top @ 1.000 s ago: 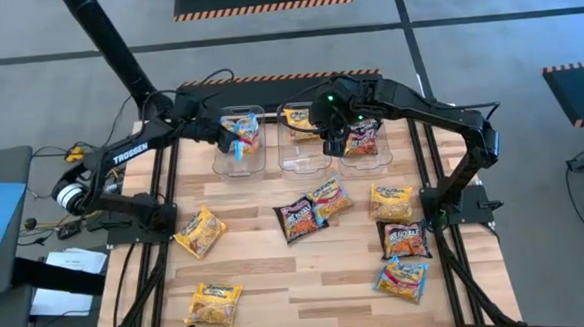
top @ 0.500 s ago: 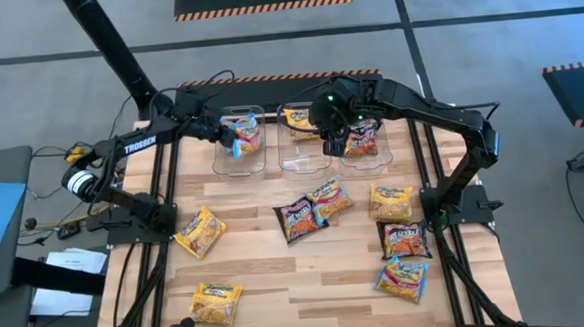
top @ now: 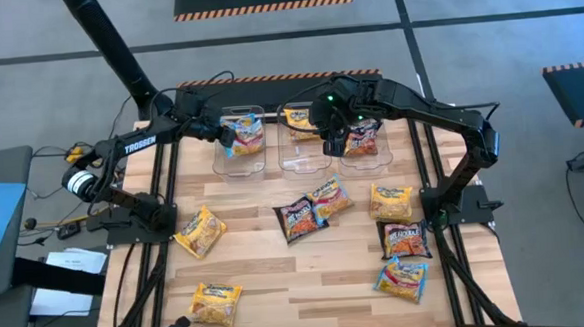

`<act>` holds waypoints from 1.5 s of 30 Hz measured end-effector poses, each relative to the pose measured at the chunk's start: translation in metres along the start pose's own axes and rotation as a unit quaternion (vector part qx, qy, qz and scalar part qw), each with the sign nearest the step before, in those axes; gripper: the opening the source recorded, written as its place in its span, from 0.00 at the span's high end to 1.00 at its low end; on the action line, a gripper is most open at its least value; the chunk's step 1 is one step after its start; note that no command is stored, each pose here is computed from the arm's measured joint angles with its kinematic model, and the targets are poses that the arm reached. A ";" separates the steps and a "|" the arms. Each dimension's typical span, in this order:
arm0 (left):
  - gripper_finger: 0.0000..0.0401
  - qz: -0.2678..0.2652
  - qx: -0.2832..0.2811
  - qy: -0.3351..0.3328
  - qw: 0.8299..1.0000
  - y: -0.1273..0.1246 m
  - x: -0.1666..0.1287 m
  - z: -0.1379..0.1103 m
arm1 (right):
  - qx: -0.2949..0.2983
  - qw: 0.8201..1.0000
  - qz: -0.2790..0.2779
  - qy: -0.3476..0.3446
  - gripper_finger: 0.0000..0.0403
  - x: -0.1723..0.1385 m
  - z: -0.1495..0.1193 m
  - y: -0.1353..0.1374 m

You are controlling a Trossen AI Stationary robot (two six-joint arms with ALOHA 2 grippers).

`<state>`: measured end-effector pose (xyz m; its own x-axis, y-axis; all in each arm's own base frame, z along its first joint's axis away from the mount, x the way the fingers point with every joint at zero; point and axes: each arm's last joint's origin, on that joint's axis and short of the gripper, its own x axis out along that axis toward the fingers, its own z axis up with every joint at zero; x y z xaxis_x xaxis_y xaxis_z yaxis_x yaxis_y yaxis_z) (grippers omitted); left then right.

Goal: Sort Maruchan noodles
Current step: Put the blue noodle pack into the left transparent bin, then put the yellow noodle pack into the middle transparent bin

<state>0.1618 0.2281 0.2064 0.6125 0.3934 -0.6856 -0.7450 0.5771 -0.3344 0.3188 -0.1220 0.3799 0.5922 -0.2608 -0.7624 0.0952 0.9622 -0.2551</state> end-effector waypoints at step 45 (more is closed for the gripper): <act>0.67 -0.108 0.054 -0.044 0.992 -0.085 -0.126 0.042 | 0.018 0.997 0.029 0.066 0.60 -0.002 -0.007 0.022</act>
<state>0.1588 0.1598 0.3486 0.7788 0.3103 -0.5451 -0.5643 0.7260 -0.3930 0.3145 -0.1007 0.3714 0.4878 -0.2106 -0.8472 0.0933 0.9775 -0.1892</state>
